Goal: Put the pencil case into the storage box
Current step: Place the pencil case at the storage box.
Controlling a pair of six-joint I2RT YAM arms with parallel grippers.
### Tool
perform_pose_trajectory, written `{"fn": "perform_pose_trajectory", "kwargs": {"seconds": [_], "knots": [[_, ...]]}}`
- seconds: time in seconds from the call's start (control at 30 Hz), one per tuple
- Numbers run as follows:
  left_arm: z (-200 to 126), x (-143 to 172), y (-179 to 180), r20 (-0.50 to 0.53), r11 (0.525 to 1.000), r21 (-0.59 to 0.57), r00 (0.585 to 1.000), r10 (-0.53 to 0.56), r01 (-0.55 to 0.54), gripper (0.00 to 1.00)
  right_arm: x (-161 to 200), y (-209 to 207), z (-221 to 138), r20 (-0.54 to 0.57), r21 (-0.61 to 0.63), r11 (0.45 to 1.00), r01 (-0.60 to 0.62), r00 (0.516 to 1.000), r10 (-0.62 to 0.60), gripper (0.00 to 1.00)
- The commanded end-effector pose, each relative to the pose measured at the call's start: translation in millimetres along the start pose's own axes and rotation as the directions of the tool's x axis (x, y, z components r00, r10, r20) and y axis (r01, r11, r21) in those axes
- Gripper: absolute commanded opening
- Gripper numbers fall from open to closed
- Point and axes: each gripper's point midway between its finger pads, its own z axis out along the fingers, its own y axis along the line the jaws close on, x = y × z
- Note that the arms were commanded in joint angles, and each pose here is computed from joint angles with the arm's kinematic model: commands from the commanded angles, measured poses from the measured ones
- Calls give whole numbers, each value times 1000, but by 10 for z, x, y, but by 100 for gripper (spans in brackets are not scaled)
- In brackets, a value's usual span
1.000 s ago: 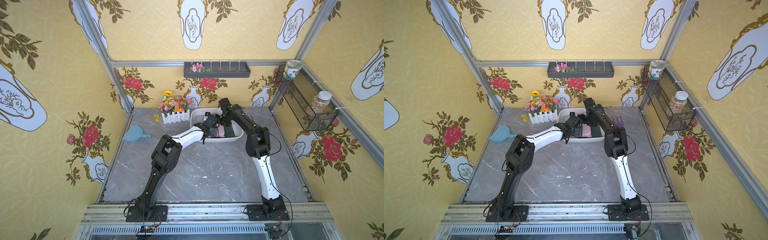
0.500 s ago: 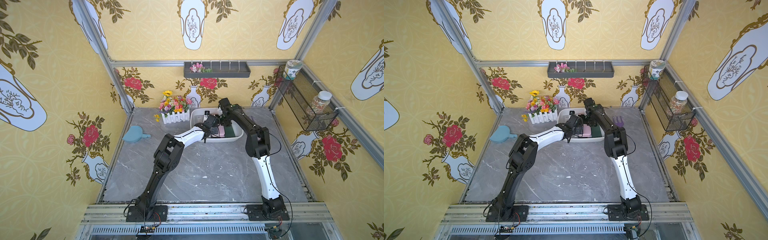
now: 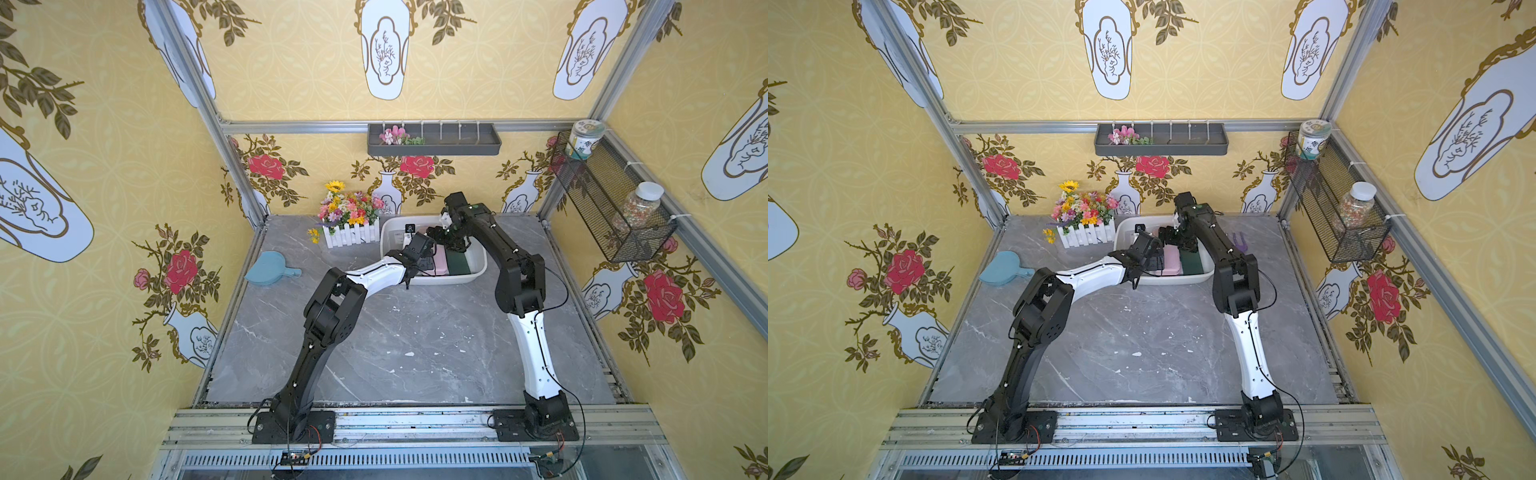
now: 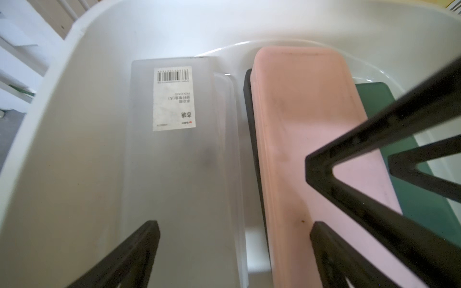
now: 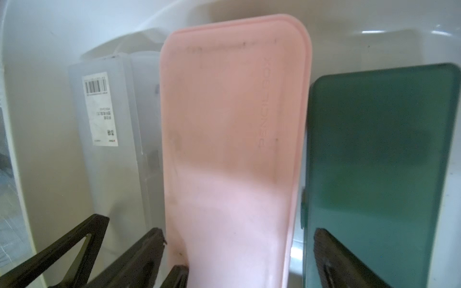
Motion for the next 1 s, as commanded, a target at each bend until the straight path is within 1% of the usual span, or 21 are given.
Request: {"fn": "perform_pose_trajectory", "kwargs": {"seconds": [0.0,0.13,0.27,0.43,0.53,0.67,0.77,0.9,0.97], "knots": [[23,435,276,-158,992,-81,984,82,-95,100,-42,-18,-139,31,28,999,19,999,-20,97],[-78,249,247,-99,995,-73,993,67,-74,100,-126,-18,-299,88,35,999,18,996,-21,97],[-310,-90,181,4,998,-43,999,52,-51,100,-227,-26,-467,138,31,999,14,990,-19,97],[-647,-499,81,132,999,2,990,44,-44,100,-298,-40,-631,174,32,999,9,985,-14,97],[-827,-648,7,179,998,40,983,32,-40,100,-298,-53,-709,185,37,999,8,983,-14,97],[-1038,-715,-10,206,996,85,979,14,-32,100,-244,-32,-824,207,37,999,29,978,-36,97],[-1205,-720,37,241,992,114,970,21,-50,100,-183,-98,-957,229,60,998,34,972,-46,97],[-1477,-744,184,287,988,139,958,21,-64,100,-70,-210,-1151,243,84,996,42,968,-61,97],[-1580,-736,291,290,990,132,957,16,-56,100,40,-297,-1209,231,107,993,45,971,-68,97]]}}
